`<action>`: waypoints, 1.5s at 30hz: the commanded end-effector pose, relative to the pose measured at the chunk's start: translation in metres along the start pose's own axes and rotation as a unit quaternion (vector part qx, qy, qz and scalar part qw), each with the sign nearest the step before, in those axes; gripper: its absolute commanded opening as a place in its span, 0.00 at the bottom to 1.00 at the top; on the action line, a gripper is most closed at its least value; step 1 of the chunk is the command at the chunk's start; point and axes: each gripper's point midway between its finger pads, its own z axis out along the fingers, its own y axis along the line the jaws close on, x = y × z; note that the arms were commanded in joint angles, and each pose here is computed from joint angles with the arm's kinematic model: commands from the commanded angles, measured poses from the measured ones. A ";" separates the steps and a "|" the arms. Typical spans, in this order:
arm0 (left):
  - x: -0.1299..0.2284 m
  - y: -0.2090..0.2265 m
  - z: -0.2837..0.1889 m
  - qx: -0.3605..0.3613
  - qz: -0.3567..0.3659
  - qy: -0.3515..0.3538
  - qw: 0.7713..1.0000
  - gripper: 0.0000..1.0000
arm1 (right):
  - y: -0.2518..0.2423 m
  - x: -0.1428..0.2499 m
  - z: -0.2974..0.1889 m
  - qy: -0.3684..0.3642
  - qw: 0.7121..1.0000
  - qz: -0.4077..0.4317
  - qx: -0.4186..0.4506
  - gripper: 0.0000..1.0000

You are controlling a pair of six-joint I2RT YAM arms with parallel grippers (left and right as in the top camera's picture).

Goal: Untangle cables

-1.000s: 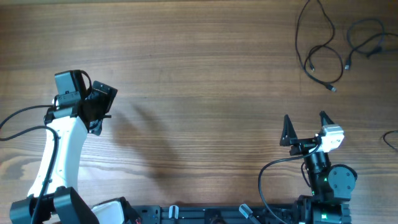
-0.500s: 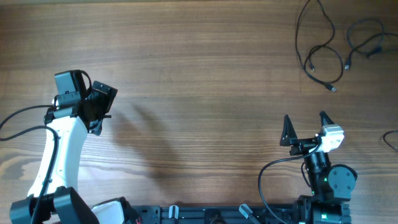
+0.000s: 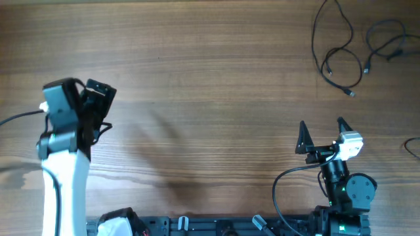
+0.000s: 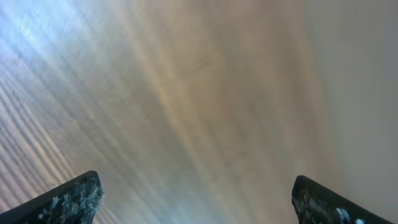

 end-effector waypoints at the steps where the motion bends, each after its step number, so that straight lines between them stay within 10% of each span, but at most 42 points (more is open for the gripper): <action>1: -0.014 -0.024 -0.056 0.081 0.002 -0.061 0.995 1.00 | -0.003 -0.005 -0.001 -0.012 1.000 -0.012 0.010 1.00; 13: 0.013 -0.008 -0.216 0.247 0.042 -0.199 0.948 1.00 | -0.003 -0.005 -0.001 -0.012 1.000 -0.012 0.010 1.00; 22: 0.060 0.017 -0.253 0.307 0.247 -0.228 0.890 1.00 | -0.003 -0.005 -0.001 -0.012 1.000 -0.012 0.010 1.00; 45: 0.103 0.014 -0.051 0.316 0.412 -0.234 0.822 1.00 | -0.003 -0.005 -0.001 -0.012 1.000 -0.012 0.010 1.00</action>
